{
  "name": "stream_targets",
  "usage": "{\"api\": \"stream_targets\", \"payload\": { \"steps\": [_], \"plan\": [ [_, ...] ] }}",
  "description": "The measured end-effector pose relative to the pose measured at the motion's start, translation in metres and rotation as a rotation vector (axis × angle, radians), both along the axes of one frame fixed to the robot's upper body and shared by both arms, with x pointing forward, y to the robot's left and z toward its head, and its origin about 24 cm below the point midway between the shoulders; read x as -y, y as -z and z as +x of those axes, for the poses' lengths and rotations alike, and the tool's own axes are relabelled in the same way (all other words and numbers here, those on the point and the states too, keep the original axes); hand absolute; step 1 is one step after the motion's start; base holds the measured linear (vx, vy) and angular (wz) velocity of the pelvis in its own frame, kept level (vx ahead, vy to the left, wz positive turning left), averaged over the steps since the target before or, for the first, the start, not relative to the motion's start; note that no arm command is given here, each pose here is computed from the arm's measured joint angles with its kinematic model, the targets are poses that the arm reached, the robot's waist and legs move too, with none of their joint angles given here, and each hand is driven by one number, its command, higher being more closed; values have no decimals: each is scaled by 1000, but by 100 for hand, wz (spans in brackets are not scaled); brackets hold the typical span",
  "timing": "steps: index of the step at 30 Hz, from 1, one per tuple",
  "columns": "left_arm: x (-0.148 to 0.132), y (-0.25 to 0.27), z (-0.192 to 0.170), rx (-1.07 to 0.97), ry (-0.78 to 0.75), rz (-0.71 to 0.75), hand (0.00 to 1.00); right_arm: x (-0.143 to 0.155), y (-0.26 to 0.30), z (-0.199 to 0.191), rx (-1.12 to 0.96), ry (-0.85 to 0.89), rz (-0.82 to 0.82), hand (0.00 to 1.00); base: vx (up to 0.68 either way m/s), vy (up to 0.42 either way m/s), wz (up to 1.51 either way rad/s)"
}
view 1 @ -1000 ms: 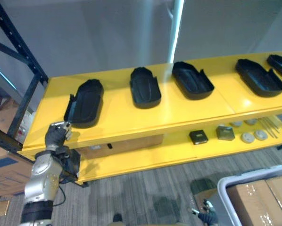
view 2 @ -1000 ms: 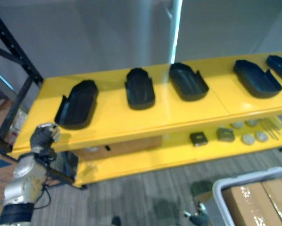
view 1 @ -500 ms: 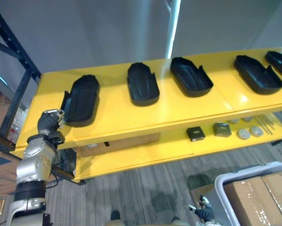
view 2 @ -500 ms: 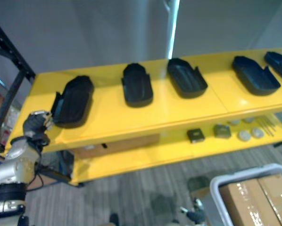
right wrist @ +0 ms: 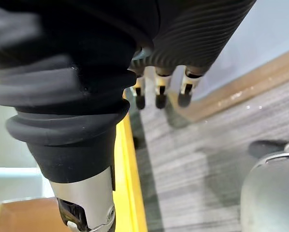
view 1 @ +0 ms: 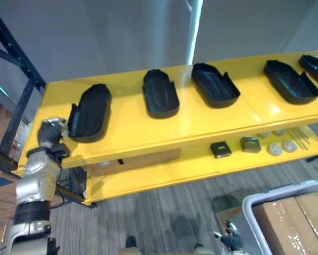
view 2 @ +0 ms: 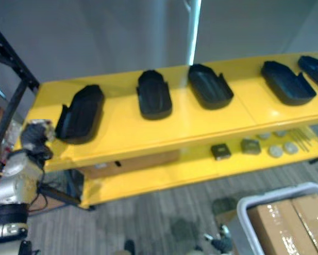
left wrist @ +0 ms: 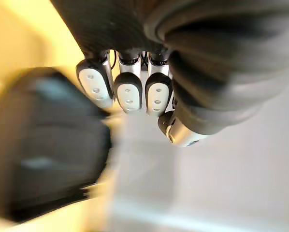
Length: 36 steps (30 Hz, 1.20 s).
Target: Walk over and take plastic housings, then place them on the shelf
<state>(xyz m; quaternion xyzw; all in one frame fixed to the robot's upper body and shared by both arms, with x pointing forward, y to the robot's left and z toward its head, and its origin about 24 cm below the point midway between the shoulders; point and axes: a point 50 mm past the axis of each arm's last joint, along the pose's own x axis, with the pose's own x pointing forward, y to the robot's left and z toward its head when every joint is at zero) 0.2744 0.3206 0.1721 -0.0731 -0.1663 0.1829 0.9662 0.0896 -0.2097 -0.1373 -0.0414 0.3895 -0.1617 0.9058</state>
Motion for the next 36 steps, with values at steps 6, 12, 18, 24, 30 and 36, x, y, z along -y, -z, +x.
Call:
{"api": "stream_targets", "payload": {
  "steps": [6, 12, 18, 24, 30, 36],
  "plan": [
    [12, 26, -54, 51, -97, -8, 100, 2, 3, -10, -28, 40, -19, 0, 28, 0, 19],
    [32, 66, -65, -95, -54, -46, 100, 2, 2, -9, -12, 38, -20, 0, -24, 1, 9],
    [59, 76, -67, -114, 74, -82, 100, 2, 2, -9, -12, 36, -23, 0, -7, -4, 3],
    [71, 85, -67, -151, 129, -81, 100, 2, 2, -9, -12, 35, -22, 0, 0, 0, 0],
    [83, 94, -62, -210, 192, -94, 100, 2, 2, -9, -16, 35, -21, 0, 0, 0, 0],
    [87, 103, -50, -262, 215, -110, 100, 3, 2, -10, -19, 33, -21, 0, 1, 4, -8]
  ]
}}
